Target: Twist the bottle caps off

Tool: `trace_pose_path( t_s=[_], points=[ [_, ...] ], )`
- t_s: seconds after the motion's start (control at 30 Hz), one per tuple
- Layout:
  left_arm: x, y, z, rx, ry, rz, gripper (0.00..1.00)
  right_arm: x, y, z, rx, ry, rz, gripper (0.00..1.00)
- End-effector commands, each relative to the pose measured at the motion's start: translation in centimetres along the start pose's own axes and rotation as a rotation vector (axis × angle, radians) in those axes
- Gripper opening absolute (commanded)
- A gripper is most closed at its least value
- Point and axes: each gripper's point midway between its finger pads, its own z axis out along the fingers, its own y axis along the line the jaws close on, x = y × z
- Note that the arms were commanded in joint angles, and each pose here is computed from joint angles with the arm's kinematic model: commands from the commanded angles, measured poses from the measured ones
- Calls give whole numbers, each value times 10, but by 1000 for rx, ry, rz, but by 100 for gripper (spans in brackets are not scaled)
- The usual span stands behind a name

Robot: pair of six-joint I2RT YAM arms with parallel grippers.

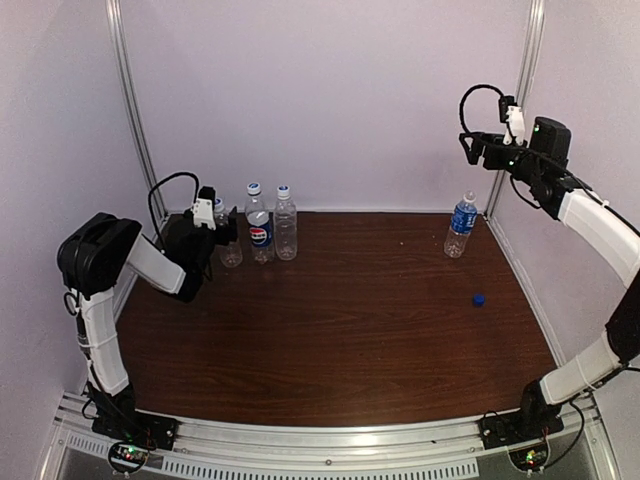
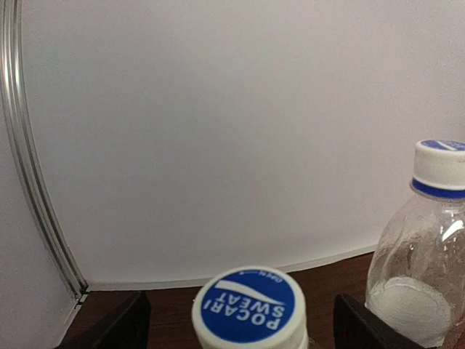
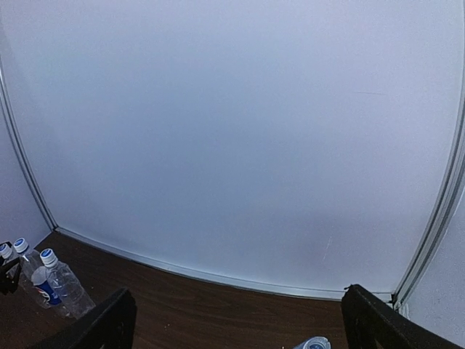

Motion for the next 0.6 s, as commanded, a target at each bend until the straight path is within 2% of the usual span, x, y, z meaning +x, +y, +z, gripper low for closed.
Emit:
trace_pose_path(
  t_s=[0.0, 0.17, 0.33, 0.57],
  points=[
    [-11, 12, 6, -52, -58, -19, 86, 1, 4, -5, -4, 8, -4, 100],
    [-7, 14, 9, -54, -39, -13, 76, 2, 3, -6, 4, 12, -10, 100],
    [-10, 15, 1, -51, -37, -13, 59, 1, 3, -7, 4, 11, -10, 100],
    [-5, 17, -8, -48, -5, 5, 45, -1, 5, -9, -2, 4, -9, 100]
  ],
)
